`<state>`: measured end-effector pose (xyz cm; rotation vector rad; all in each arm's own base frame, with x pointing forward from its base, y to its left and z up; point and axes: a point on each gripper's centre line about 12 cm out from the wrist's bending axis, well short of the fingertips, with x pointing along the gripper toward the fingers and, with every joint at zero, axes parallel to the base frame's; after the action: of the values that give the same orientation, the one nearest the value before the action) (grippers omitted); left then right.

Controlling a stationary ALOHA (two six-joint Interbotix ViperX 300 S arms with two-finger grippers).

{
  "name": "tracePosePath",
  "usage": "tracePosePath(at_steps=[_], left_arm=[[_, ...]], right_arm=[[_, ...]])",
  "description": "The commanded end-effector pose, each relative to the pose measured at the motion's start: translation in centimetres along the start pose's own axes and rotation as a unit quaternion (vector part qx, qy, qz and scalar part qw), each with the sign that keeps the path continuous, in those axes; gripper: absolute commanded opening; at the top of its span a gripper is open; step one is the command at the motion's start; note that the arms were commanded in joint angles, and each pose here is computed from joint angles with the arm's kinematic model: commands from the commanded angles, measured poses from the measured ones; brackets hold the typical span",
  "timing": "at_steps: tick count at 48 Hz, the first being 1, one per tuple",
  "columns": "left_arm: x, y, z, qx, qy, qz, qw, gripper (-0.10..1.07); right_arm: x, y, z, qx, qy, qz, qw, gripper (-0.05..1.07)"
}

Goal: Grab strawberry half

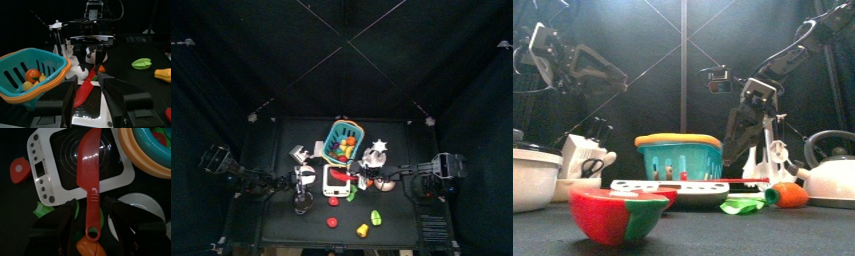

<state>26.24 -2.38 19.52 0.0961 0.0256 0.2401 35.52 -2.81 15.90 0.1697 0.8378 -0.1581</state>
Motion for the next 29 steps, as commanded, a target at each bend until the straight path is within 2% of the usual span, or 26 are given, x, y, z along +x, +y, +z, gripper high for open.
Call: tracePosePath(at_steps=[1, 7, 16, 23, 29], left_arm=[[0.2, 0.0, 0.4, -0.001, -0.007, 0.001, 1.0000, 0.77], [0.2, 0.0, 0.4, -0.002, -0.007, 0.002, 1.0000, 0.77], [0.4, -0.4, 1.2, -0.008, -0.019, -0.002, 0.9998, 0.77], [0.2, -0.3, 0.8, -0.007, -0.013, -0.003, 0.9999, 0.77], [-0.1, -0.5, 0.6, -0.005, -0.010, -0.009, 0.9999, 0.77]], right_arm=[[-0.8, 2.0, 2.1, -0.030, -0.039, 0.021, 0.9985, 0.84], [-0.4, 5.2, 3.4, -0.091, -0.067, 0.048, 0.9925, 0.84], [1.2, 9.1, 4.6, -0.137, -0.079, 0.076, 0.9845, 0.84], [3.3, 10.7, 4.5, -0.148, -0.066, 0.083, 0.9833, 0.84], [5.1, 11.1, 4.3, -0.150, -0.056, 0.084, 0.9836, 0.84]])
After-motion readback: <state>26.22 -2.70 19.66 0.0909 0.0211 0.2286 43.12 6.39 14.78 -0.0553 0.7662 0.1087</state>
